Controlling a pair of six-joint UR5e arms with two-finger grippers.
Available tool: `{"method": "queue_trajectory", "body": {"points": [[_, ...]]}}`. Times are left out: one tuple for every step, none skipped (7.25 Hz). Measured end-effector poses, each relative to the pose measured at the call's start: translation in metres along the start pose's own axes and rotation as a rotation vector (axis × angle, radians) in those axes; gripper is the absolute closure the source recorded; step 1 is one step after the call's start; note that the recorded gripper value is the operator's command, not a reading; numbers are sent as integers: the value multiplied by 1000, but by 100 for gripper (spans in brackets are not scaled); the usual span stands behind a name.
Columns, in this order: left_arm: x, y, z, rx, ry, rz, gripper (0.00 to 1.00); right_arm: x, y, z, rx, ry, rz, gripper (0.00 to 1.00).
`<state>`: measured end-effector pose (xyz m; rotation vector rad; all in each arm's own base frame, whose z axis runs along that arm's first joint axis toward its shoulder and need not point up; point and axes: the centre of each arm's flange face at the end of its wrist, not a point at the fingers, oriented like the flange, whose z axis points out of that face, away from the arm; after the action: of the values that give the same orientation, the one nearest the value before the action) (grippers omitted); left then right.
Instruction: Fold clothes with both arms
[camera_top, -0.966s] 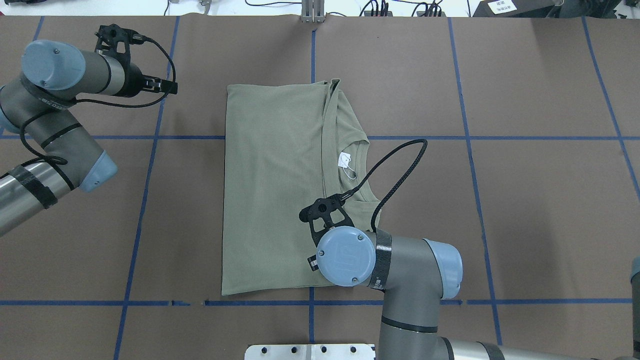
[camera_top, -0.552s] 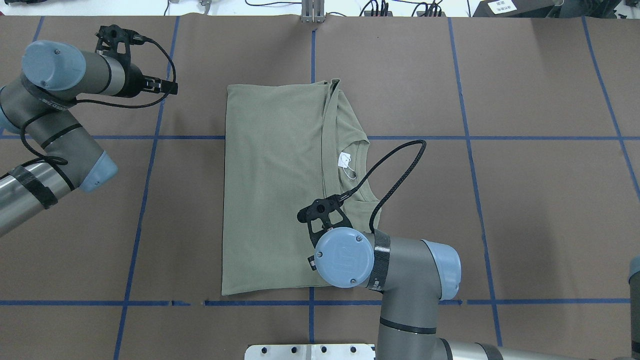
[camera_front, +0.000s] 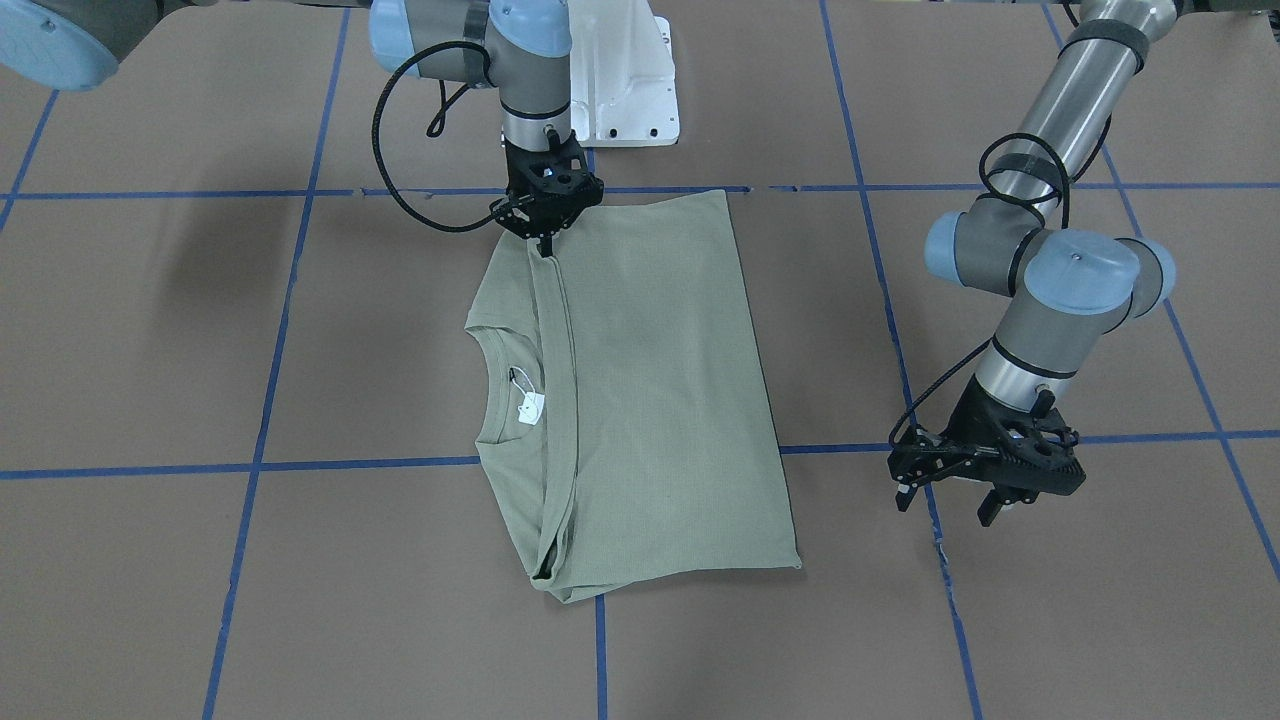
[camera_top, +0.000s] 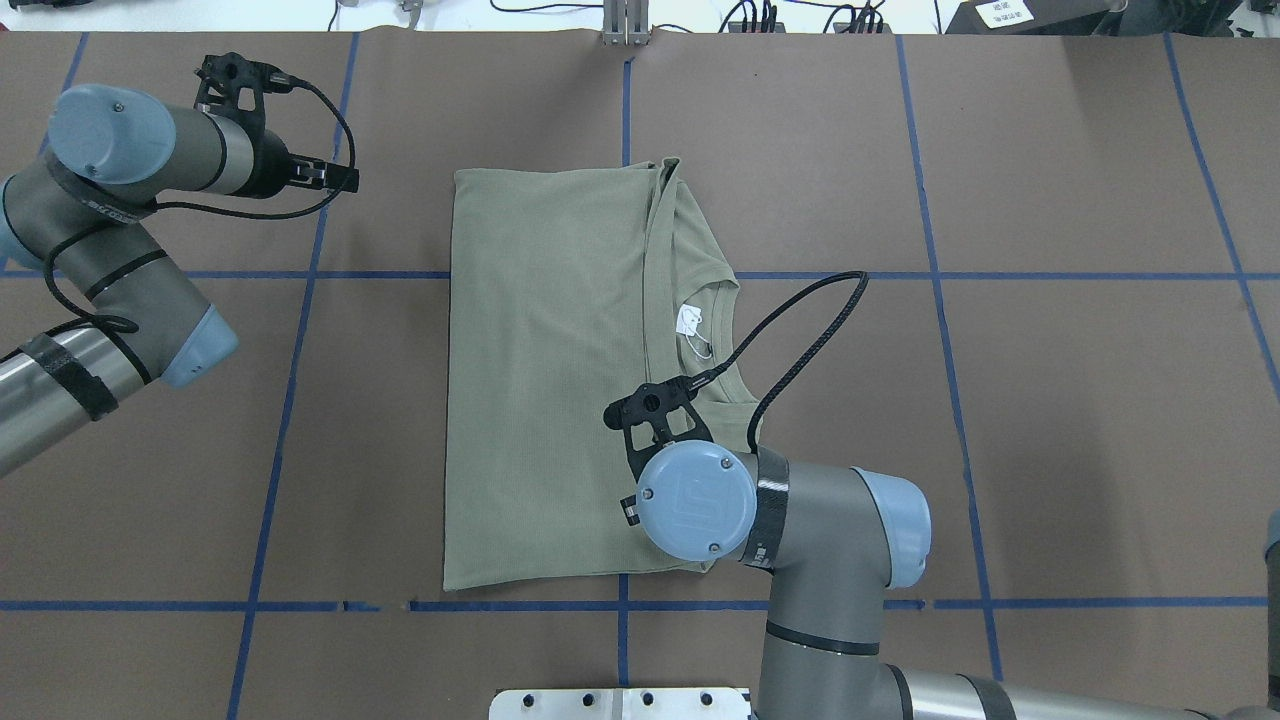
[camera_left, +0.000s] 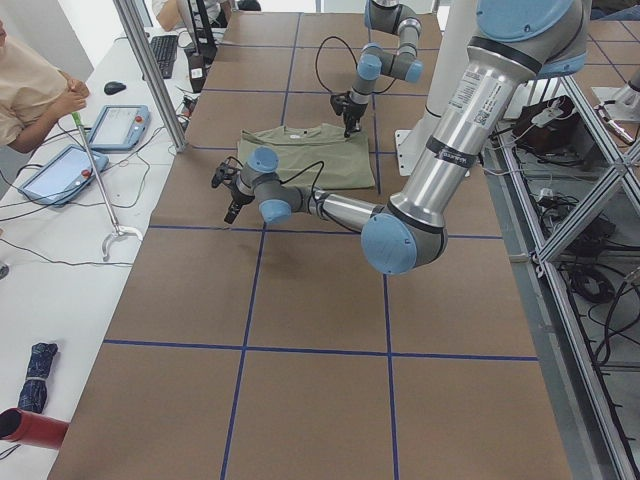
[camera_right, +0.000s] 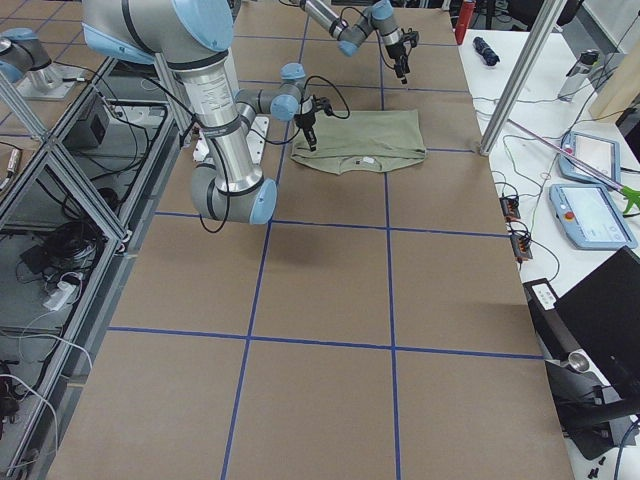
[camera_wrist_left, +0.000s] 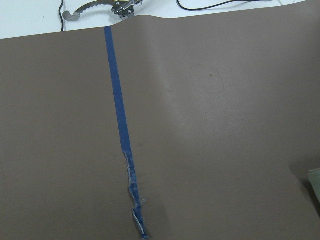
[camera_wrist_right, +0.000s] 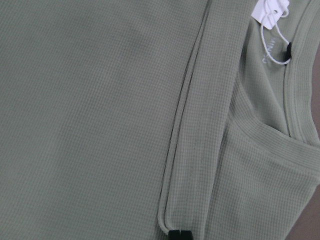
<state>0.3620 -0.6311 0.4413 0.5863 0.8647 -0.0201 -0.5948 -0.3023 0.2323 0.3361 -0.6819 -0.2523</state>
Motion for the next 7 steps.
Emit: {"method": "queue_trajectory", "body": {"points": [[0, 0, 0, 0, 0, -2, 0, 11, -2, -2, 6, 5, 13, 100], [0, 0, 0, -1, 0, -3, 0, 28, 4, -4, 8, 11, 25, 100], [1, 0, 0, 0, 1, -4, 0, 46, 14, -6, 5, 17, 61, 100], [1, 0, 0, -1, 1, -5, 0, 58, 26, -6, 1, 23, 116, 100], [0, 1, 1, -1, 0, -5, 0, 57, 38, -5, -1, 24, 169, 100], [0, 1, 1, -2, 0, -5, 0, 50, 50, -3, 1, 24, 221, 18], [0, 1, 1, -2, -1, -5, 0, 42, 61, -2, 5, 24, 261, 0]]}}
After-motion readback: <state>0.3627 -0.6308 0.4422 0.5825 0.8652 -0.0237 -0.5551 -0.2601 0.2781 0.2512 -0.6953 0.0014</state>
